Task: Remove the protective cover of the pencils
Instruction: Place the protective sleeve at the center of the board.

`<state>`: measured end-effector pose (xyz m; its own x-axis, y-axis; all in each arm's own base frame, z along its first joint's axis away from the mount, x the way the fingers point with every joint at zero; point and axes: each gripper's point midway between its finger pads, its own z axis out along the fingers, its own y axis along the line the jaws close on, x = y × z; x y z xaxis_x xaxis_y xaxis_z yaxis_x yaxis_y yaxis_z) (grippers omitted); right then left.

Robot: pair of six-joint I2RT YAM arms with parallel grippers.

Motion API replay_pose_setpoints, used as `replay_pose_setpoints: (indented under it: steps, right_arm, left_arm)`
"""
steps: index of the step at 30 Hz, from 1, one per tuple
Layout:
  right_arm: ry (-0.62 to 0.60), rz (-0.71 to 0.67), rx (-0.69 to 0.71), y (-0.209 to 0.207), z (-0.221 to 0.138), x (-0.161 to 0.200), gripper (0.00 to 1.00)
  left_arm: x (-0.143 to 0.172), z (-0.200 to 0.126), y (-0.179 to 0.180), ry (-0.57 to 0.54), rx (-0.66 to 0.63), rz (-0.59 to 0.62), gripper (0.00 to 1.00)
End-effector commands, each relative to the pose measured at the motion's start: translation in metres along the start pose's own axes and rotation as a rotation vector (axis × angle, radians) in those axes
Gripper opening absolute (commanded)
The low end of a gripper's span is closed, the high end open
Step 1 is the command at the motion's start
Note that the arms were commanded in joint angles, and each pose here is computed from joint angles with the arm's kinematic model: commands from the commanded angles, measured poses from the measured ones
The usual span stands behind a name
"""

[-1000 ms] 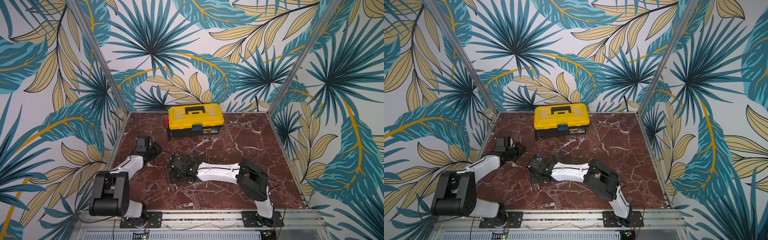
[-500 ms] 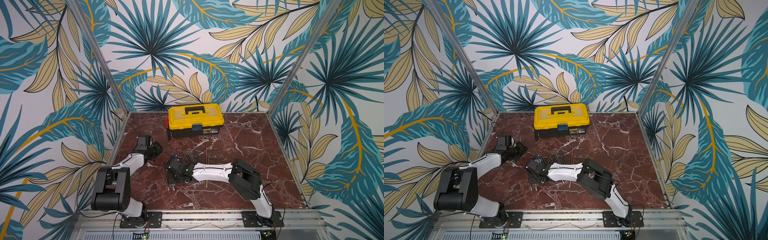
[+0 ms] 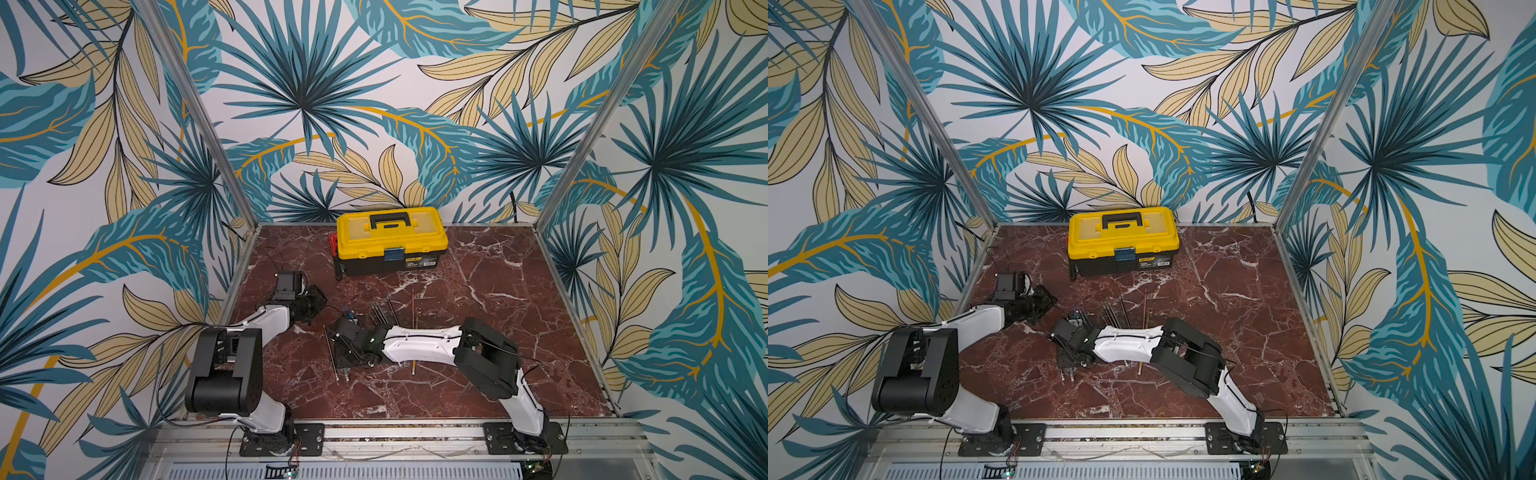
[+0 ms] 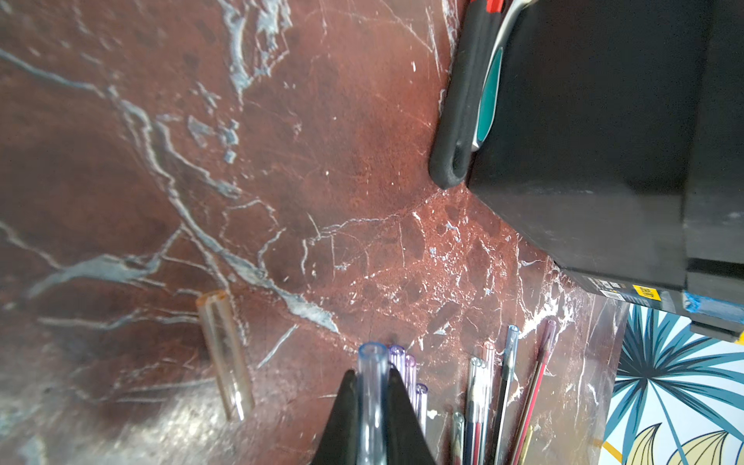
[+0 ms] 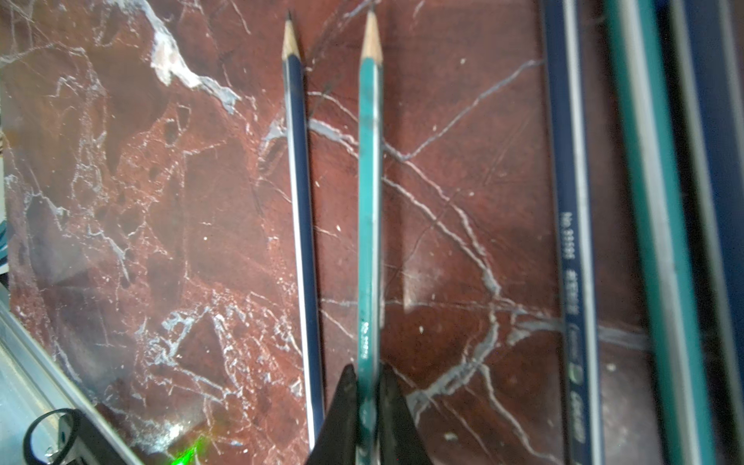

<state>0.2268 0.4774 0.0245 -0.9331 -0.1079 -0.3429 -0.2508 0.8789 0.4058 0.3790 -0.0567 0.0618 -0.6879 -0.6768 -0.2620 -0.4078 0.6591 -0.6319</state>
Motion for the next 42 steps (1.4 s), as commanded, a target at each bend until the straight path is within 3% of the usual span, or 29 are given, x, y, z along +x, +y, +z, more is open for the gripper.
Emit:
replay_pose_setpoints:
  steps: [1, 8, 26, 35, 42]
  right_arm:
    - [0.022, 0.006, 0.042, -0.011, 0.010, 0.006, 0.16]
    - [0.023, 0.003, 0.030, -0.008, 0.010, 0.005, 0.20]
    - [0.025, 0.008, -0.004, 0.002, 0.019, 0.001, 0.17]
    - [0.007, -0.001, -0.008, 0.002, 0.007, -0.005, 0.18]
    - [-0.003, -0.019, -0.044, 0.012, -0.007, -0.011, 0.22]
  left_arm:
    - [-0.010, 0.000, -0.006, -0.011, -0.015, 0.008, 0.03]
    - [-0.009, 0.007, 0.004, 0.016, -0.076, -0.005, 0.03]
    - [-0.011, 0.018, 0.009, 0.049, -0.114, 0.007, 0.04]
    - [-0.011, 0.019, 0.017, 0.052, -0.164, 0.006, 0.15]
    - [-0.013, 0.022, 0.017, 0.054, -0.167, 0.007, 0.17]
